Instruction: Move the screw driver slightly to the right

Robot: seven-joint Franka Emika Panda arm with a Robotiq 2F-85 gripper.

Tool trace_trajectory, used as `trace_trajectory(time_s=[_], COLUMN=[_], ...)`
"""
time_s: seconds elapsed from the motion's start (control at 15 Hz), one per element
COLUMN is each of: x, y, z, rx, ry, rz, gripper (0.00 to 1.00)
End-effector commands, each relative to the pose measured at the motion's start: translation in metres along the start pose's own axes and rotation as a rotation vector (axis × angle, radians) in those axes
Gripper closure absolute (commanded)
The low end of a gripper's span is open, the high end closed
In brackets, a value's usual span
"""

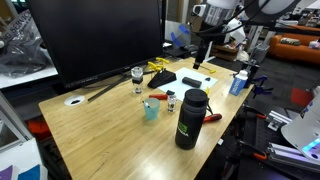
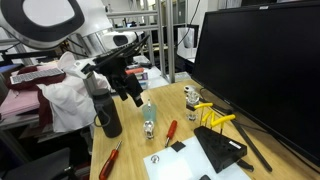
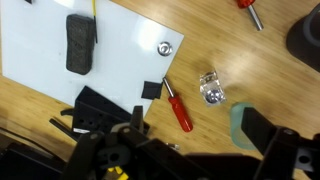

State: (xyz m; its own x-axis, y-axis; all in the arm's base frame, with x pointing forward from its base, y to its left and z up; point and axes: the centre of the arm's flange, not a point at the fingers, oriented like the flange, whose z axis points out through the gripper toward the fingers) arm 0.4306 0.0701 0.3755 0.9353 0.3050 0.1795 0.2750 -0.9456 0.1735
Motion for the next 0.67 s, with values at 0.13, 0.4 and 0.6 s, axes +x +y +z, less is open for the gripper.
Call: trace_trajectory(time_s=[0.13,0.4,0.6], x=[0.054,0.095,0.112], y=[0.021,0.025,0.016], z=[0.043,0.082,0.111], rx=[0.138,0.145,0.157], ry=[0.04,0.023,-0.006], rz=[-0.175,-0.252,-0.277], gripper=[0.0,0.0,0.0])
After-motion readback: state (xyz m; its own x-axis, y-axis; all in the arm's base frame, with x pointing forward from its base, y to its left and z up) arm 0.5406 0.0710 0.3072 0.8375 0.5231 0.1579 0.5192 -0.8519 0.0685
